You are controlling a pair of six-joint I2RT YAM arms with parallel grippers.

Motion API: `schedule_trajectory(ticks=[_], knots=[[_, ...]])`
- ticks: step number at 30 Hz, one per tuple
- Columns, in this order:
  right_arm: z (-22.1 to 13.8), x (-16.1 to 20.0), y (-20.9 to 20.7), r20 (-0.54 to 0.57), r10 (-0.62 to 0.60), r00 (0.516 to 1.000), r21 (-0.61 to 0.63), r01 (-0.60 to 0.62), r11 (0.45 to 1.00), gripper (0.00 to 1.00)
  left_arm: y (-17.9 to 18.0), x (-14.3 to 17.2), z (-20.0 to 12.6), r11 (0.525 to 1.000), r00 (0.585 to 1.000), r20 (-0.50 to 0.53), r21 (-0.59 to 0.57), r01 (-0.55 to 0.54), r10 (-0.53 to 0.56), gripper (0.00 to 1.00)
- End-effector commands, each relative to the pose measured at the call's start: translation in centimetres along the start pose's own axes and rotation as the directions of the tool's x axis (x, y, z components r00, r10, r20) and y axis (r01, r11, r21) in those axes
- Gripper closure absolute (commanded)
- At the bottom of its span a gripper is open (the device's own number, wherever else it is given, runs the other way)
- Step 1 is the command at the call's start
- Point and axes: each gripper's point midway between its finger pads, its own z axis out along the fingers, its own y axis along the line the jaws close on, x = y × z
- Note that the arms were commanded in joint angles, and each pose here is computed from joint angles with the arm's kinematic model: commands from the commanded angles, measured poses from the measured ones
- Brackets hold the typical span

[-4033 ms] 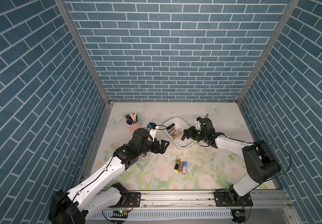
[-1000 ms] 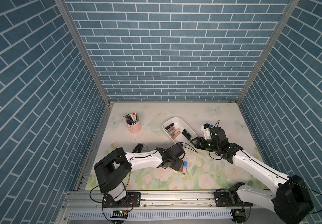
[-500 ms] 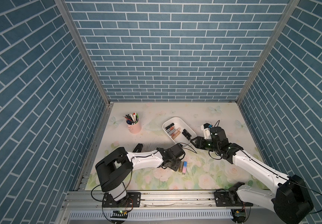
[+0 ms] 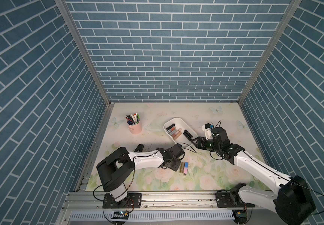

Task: Put the lipstick into the storage box
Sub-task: Pick up the lipstick at the center of the board.

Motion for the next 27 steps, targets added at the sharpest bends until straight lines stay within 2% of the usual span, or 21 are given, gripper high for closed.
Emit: schedule_trajectory(ticks=[1,5,8,11,15,19,24,27], knots=[[0.0,-0.6,0.7,0.018,-0.027,0.999,-0.032,0.028,0.999,0.49,0.7,0.8,-0.9,1.0,1.0,-0.013,0.01,0.018,-0.018,0.83],[0.0,-1.0,1.8,0.028,-0.026,0.999,-0.082,0.028,0.996,0.49,1.6,0.0,-3.2,0.996,0.997,0.046,0.059,0.066,-0.069,0.84],[-0.1,-1.4,3.7,0.039,-0.039,0.998,-0.184,0.045,0.982,0.48,2.4,-1.4,-6.0,0.984,0.984,0.129,0.141,0.108,-0.127,0.84],[-0.3,-1.8,6.0,0.056,-0.059,0.997,-0.311,0.073,0.948,0.46,2.9,-3.4,-9.8,0.961,0.952,0.245,0.249,0.119,-0.182,0.84],[-1.1,-2.3,9.7,0.069,-0.098,0.993,-0.497,0.119,0.859,0.44,3.0,-6.6,-15.3,0.903,0.888,0.379,0.422,0.085,-0.261,0.82],[-2.7,-3.2,12.9,0.119,-0.122,0.985,-0.639,0.17,0.751,0.42,2.1,-8.9,-19.2,0.845,0.845,0.446,0.535,0.012,-0.295,0.82],[-4.9,-3.9,15.5,0.177,-0.138,0.974,-0.745,0.224,0.628,0.38,0.4,-10.4,-22.5,0.768,0.808,0.488,0.636,-0.071,-0.33,0.82],[-5.9,-3.8,16.5,0.199,-0.148,0.969,-0.78,0.247,0.575,0.34,-0.4,-10.9,-24.3,0.726,0.788,0.51,0.677,-0.119,-0.346,0.82]])
